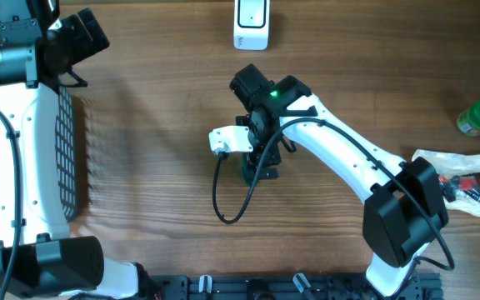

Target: Scan the item barcode

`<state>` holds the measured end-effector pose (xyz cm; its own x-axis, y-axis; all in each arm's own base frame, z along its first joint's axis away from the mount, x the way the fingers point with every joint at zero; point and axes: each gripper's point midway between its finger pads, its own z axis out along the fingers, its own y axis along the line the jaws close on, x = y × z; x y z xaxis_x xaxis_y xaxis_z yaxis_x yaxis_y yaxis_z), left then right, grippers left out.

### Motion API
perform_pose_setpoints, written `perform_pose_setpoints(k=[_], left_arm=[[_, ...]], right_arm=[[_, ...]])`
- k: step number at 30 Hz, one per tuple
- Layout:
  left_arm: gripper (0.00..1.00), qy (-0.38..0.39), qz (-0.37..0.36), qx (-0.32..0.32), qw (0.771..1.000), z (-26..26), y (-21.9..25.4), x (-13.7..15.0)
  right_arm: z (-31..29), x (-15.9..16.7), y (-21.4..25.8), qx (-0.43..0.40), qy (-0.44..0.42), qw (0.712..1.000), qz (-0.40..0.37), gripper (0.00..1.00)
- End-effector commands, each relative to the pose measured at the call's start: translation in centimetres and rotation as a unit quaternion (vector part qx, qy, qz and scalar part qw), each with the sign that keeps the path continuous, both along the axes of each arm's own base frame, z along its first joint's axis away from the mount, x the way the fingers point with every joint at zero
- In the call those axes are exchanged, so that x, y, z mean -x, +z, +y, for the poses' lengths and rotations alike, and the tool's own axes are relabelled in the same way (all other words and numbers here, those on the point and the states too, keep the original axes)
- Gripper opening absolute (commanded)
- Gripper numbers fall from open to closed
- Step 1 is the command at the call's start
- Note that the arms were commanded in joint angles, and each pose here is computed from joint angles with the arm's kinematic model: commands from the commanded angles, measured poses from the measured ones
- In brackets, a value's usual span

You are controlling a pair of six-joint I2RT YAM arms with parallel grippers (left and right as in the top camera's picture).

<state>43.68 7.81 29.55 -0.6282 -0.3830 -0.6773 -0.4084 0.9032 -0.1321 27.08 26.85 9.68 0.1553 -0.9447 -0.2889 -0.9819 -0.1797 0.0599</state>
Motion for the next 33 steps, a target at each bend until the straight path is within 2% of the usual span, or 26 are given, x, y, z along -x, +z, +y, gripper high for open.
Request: perform_pose_setpoints(k=[1, 16, 18, 19, 23, 28, 29, 30, 31, 33], left_arm=[[1.0, 0.009, 0.007, 0.002, 1.0, 0.3, -0.7, 0.0], [1.0, 0.009, 0.008, 0.002, 1.0, 0.3, -0.7, 0.0], [1.0, 0.009, 0.008, 0.002, 1.0, 0.3, -0.7, 0.0], [1.0, 0.009, 0.009, 0.003, 1.0, 0.3, -0.7, 0.0], [1.0, 0.009, 0.012, 0.003, 1.0, 0.3, -0.8, 0.1], [1.0, 0.009, 0.013, 0.003, 1.0, 0.3, -0.8, 0.2], [1.0, 0.009, 0.013, 0.003, 1.0, 0.3, -0.8, 0.2], [1.0, 0.009, 0.013, 0.003, 1.0, 0.3, -0.8, 0.2], [1.0, 0.009, 0.013, 0.003, 1.0, 0.3, -0.8, 0.2], [1.0, 0.009, 0.013, 0.003, 1.0, 0.3, -0.8, 0.1]], right_arm=[[-0.1, 0.6, -1.1, 0.003, -0.005, 1.0, 0.026, 1.0], [0.0, 0.8, -2.4, 0.008, -0.005, 0.999, 0.046, 0.99], [0.0, 0.8, -2.4, 0.008, -0.005, 0.999, 0.045, 0.93], [-0.1, 0.7, -2.5, 0.01, -0.004, 0.999, 0.043, 0.84], [-0.6, 0.3, -2.6, 0.025, -0.006, 0.999, 0.031, 0.81], [-1.7, -1.0, -2.7, 0.048, -0.013, 0.999, 0.002, 0.82], [-2.0, -1.3, -2.7, 0.057, -0.015, 0.998, -0.007, 0.84], [-2.4, -1.7, -2.7, 0.065, -0.016, 0.998, -0.017, 0.96], [-2.7, -1.9, -2.6, 0.07, -0.015, 0.997, -0.024, 1.0], [-3.4, -2.2, -2.3, 0.08, -0.005, 0.996, -0.035, 1.0]])
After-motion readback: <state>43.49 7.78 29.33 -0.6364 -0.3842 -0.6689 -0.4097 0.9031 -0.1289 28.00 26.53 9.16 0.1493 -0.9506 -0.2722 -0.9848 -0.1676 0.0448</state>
